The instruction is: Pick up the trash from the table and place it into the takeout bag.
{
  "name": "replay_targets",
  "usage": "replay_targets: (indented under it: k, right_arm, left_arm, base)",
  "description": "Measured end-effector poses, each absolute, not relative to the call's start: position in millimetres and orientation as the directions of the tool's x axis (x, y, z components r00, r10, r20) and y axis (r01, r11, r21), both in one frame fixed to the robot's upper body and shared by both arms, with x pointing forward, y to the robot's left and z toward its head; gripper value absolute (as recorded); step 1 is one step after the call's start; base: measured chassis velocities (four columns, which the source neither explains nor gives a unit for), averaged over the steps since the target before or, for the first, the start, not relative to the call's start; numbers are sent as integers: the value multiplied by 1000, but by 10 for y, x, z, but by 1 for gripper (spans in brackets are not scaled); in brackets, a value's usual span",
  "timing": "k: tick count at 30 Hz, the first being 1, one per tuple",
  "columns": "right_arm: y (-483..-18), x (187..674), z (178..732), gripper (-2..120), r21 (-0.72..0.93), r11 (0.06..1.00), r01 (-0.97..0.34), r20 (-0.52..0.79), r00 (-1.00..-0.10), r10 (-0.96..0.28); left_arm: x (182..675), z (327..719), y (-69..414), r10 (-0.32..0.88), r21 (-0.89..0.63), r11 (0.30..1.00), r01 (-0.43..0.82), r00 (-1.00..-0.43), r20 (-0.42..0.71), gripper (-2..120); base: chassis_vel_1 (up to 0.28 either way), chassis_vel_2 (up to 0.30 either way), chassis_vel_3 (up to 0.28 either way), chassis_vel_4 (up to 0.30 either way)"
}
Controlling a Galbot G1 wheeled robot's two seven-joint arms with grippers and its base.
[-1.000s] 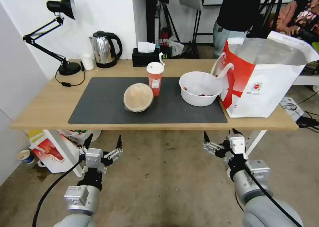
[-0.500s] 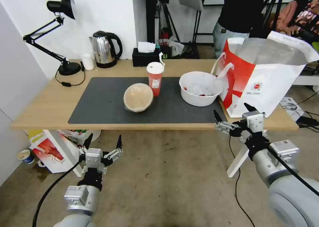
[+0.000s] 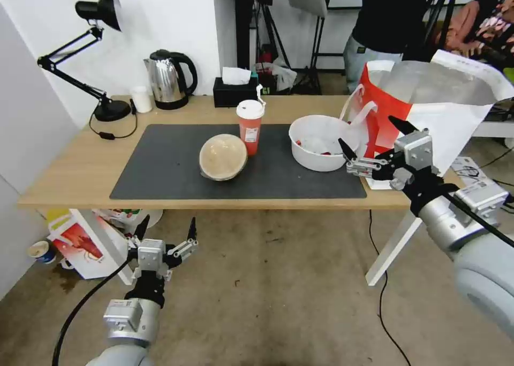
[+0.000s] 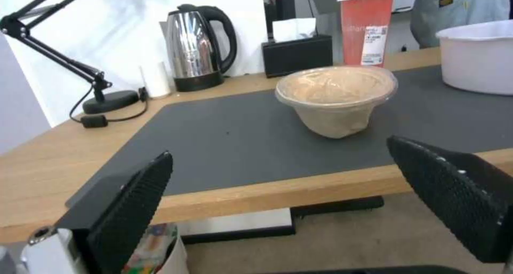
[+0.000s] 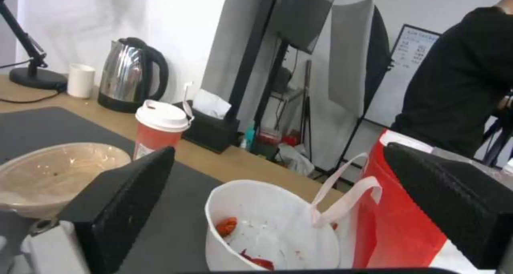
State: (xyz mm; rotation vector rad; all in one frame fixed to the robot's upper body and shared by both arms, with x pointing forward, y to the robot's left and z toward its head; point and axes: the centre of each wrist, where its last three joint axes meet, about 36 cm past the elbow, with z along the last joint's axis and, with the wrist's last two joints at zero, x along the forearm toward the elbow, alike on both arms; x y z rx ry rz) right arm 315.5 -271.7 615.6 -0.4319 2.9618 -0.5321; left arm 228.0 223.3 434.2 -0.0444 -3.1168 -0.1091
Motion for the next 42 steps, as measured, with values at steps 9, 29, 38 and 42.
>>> replay_targets:
  k: [9, 29, 38, 42]
  right_arm:
    - [-2933, 3693, 6292, 100, -430, 800, -418, -51, -874, -484]
    - [-3210, 4161, 6500, 100, -511, 685, -518, -24, -789, -615]
    - [-3272, 4392, 6486, 100, -550, 621, -558, 1, -744, -668]
    - [-3291, 4509, 6590, 100, -576, 608, -547, -11, -738, -675]
  left_arm:
    - [2280, 4342, 2233, 28, 70, 997, 29, -999, 24, 100]
    - [2280, 4342, 2233, 28, 70, 997, 29, -999, 24, 100]
    - [2280, 4342, 2232, 28, 69, 997, 29, -999, 24, 100]
    - [2280, 4342, 2233, 27, 70, 997, 29, -999, 24, 100]
  base:
    - [0, 0, 0, 0]
    - [0, 0, 0, 0]
    - [0, 0, 0, 0]
    - [0, 0, 0, 0]
